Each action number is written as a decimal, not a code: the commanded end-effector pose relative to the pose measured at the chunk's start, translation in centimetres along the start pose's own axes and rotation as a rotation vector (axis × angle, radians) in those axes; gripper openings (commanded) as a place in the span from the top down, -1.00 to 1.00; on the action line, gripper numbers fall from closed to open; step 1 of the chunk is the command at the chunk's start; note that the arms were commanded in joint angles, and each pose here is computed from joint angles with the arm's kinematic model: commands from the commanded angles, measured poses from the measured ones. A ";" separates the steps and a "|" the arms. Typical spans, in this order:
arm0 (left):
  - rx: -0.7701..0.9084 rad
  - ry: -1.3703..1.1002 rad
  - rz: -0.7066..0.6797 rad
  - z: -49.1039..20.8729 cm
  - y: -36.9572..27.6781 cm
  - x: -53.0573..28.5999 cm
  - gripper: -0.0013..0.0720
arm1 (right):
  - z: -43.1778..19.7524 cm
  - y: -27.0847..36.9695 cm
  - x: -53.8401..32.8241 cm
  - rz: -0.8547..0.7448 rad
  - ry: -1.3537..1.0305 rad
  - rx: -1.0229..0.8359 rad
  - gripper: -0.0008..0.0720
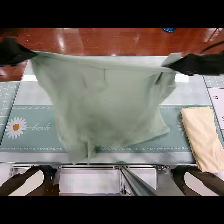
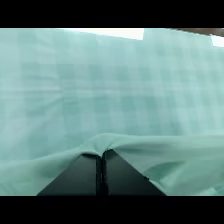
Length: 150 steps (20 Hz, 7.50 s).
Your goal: Fold the shirts.
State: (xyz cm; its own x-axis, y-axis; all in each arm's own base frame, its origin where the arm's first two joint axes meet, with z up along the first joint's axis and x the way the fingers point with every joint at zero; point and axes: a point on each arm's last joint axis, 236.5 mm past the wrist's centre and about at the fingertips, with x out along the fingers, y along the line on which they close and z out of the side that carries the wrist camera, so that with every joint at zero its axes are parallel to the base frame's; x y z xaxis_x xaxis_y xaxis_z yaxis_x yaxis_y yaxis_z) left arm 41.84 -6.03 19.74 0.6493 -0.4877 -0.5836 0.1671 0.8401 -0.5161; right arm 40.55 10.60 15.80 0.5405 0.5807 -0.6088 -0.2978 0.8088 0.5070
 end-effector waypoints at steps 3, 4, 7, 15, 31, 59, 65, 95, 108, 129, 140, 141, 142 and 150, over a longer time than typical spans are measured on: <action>-0.114 0.000 0.053 0.2 6.7 10.1 0.91 | 3.7 -5.8 10.7 0.088 -0.048 0.214 0.93; -0.128 0.011 0.058 -0.2 7.3 10.8 0.91 | 4.6 -6.2 11.9 0.116 -0.052 0.252 0.93; -0.146 0.054 0.056 -1.3 7.8 11.9 0.84 | 6.1 -7.4 14.2 0.150 -0.053 0.324 0.03; -0.337 0.425 0.120 -9.6 13.8 4.0 -0.43 | 0.2 -12.7 5.0 0.092 0.205 0.303 -0.16; -0.778 0.412 0.141 -29.7 15.5 0.1 -0.42 | -17.8 -11.3 -1.5 -0.083 0.111 0.509 -0.16; -0.597 0.441 0.059 -25.4 13.2 7.8 0.91 | -27.4 -13.6 -1.3 -0.249 0.342 0.711 -0.15; -0.597 0.442 0.058 -25.4 13.1 7.8 0.91 | -28.8 -13.1 0.7 -0.194 0.331 0.809 -0.15; 0.444 -0.852 0.362 2.0 -16.5 -35.0 0.91 | 4.9 17.0 -33.8 -0.416 -0.693 -0.415 0.93; 0.237 -0.342 0.589 -4.6 -2.0 -24.7 0.91 | -3.1 10.9 -24.5 -0.333 -0.318 -0.174 0.93; -0.214 0.249 0.284 -4.5 14.0 13.0 0.91 | 0.3 -15.0 9.7 -0.077 0.114 0.358 0.93; -0.224 0.679 0.220 -16.6 15.5 9.7 0.91 | -11.1 -15.0 9.0 -0.119 0.524 0.292 0.93; -0.239 0.700 0.220 -17.8 15.7 9.8 0.91 | -11.7 -14.9 9.5 -0.119 0.526 0.302 0.93; -0.251 0.719 0.219 -18.6 15.7 9.7 0.91 | -12.1 -15.1 9.7 -0.126 0.527 0.313 0.93; -0.322 0.784 0.228 -19.4 14.7 8.1 -0.43 | -13.6 -14.2 8.0 -0.115 0.602 0.425 -0.16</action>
State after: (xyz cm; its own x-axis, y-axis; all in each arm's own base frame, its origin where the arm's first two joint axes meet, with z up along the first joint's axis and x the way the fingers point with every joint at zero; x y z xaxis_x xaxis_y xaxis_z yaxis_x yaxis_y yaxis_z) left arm 36.04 -2.20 -5.31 -0.0422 -0.4336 -0.9001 -0.1787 0.8896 -0.4202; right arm 40.04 5.13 -5.04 0.0467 0.5274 -0.8483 0.0922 0.8433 0.5294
